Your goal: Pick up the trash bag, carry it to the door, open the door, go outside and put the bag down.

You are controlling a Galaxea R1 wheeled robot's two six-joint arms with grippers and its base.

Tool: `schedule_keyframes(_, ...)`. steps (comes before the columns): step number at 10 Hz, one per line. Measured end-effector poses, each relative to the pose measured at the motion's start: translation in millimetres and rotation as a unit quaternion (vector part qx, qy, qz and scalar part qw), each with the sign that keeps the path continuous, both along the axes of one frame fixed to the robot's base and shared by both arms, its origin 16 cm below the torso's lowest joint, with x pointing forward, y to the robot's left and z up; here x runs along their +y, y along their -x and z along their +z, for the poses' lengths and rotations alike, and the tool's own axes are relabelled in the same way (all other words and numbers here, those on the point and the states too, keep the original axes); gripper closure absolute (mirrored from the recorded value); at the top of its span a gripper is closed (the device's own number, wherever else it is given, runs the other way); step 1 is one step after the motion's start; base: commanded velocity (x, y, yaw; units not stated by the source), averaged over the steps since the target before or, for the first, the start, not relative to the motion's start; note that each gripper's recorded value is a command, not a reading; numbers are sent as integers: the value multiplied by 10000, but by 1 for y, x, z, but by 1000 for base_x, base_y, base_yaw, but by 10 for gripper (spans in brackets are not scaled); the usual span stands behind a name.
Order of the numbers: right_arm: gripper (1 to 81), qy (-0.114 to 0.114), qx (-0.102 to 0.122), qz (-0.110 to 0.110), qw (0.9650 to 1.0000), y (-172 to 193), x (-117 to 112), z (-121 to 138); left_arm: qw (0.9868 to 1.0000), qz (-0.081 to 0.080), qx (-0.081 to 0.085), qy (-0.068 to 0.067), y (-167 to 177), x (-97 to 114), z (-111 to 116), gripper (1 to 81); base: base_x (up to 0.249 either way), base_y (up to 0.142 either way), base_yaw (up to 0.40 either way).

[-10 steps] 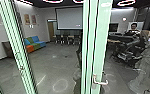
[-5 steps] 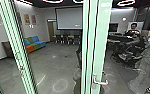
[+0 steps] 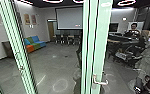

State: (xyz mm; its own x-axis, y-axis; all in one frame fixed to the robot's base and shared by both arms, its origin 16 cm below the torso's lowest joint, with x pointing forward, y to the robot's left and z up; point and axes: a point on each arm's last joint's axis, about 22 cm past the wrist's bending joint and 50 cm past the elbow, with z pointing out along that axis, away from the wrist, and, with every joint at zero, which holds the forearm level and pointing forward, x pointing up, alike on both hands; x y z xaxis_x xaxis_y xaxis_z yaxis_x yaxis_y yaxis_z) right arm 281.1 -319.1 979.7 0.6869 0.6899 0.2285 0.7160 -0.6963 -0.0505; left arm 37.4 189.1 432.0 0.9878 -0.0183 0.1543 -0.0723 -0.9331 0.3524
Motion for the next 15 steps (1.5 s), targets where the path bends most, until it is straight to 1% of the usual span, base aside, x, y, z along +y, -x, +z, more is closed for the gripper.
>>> schedule_keyframes(1, 10, 69, 63, 86, 9999, -9, -1, -3, 10000, 17, 5, 1, 0, 0, 0, 811, 0, 0, 0)
schedule_keyframes(2, 10, 171, 127, 46, 9998, -23, -11, -6, 10000, 42, 15, 1, 0, 0, 0, 811, 0, 0, 0)
schedule_keyframes(3, 10, 248, 127, 15, 9996, -40, -20, -4, 10000, 53, 27, 0, 0, 1, 0, 811, 0, 0, 0)
schedule_keyframes(4, 10, 334, 63, 58, 9994, -61, -26, 3, 10000, 57, 24, -3, 0, 1, 0, 811, 0, 0, 0)
schedule_keyframes(5, 10, 434, 0, 239, 9988, -78, -23, 11, 9999, 92, 36, -27, 0, 3, -1, 811, 0, 0, 0)
schedule_keyframes(6, 10, 521, 30, 549, 9971, -90, -13, 14, 9999, 111, 54, -48, 0, 6, -1, 811, 0, 0, 0)
schedule_keyframes(7, 10, 612, 48, 795, 9949, -99, -4, 18, 9999, 127, 59, -49, 0, 6, -2, 811, 0, 0, 0)
schedule_keyframes(9, 10, 868, 64, 1094, 9902, -115, 3, 29, 9998, 162, 74, -48, 0, 6, -2, 811, 0, 0, 0)
schedule_keyframes(10, 10, 954, 117, 1272, 9872, -117, 12, 29, 9998, 176, 78, -47, 0, 6, -2, 811, 0, 0, 0)
schedule_keyframes(11, 10, 1044, 156, 1599, 9815, -123, 32, 27, 9997, 199, 95, -51, 0, 7, -2, 811, 0, 0, 0)
schedule_keyframes(12, 10, 1101, 186, 1768, 9779, -131, 43, 26, 9997, 212, 101, -50, 0, 7, -2, 811, 0, 0, 0)
schedule_keyframes(14, 10, 1255, 312, 1894, 9733, -145, 49, 20, 9997, 217, 105, -79, 0, 9, -3, 811, 0, 0, 0)
schedule_keyframes(15, 10, 1324, 316, 2050, 9693, -148, 57, 16, 9996, 224, 106, -111, 0, 11, -3, 811, 0, 0, 0)
